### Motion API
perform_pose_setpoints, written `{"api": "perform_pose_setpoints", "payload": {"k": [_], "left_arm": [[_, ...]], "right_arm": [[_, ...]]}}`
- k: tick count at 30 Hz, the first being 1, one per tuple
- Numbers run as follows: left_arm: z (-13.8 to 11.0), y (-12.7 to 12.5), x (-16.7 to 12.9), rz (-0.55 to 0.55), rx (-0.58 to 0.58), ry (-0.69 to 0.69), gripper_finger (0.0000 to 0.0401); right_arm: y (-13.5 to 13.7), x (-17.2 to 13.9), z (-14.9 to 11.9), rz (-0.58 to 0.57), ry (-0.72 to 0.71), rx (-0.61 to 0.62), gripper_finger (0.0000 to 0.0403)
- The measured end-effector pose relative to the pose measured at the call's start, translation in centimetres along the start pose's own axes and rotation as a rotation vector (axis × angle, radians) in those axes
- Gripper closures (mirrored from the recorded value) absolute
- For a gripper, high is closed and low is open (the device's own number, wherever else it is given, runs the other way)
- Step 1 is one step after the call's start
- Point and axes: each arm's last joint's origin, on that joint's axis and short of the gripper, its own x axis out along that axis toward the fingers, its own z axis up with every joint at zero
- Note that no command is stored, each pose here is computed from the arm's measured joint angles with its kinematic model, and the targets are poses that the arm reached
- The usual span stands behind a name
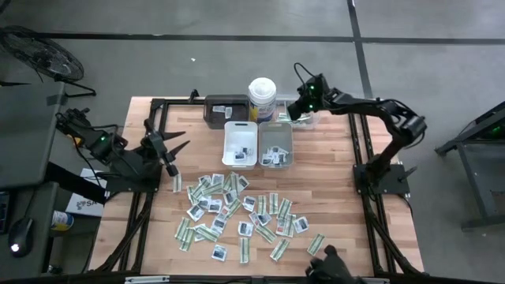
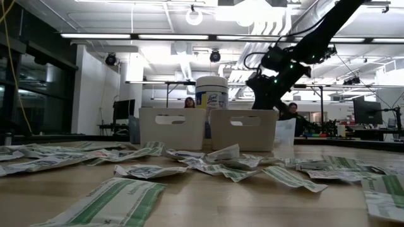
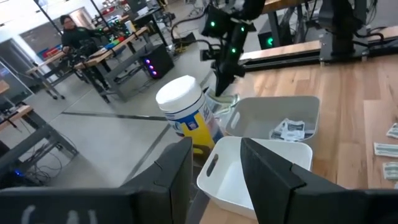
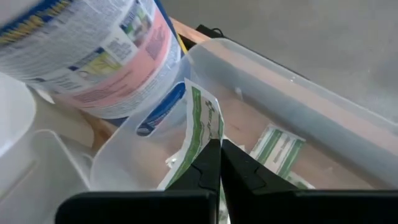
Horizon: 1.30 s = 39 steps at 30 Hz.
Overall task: Pick & Place First Aid Supplies
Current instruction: Put the band aid into the transparent bin
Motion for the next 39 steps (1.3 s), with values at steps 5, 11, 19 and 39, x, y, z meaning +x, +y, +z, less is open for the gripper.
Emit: {"api": "perform_pose_setpoints", "payload": {"k": [5,11,19,39], "left_arm": [[0.0,0.4,-0.2,0.026,-0.013,-0.008,0.0268],[0.0,0.7,-0.2,0.046,-0.020,-0.013,0.0268],[0.0,0.6,-0.2,0.043,-0.025,-0.012,0.0268],[-0.9,1.5,-0.8,-0.101,0.008,0.019,0.0268]], "right_arm": [[-0.3,1.0,0.0,0.002,-0.029,-0.007,0.0403],[-0.4,1.6,-0.4,0.001,-0.006,-0.014,0.0403],[-0.4,1.6,-0.4,0.003,-0.002,-0.029,0.0389],[0.6,-2.3,0.7,-0.038,-0.035,0.055,0.0220]]}}
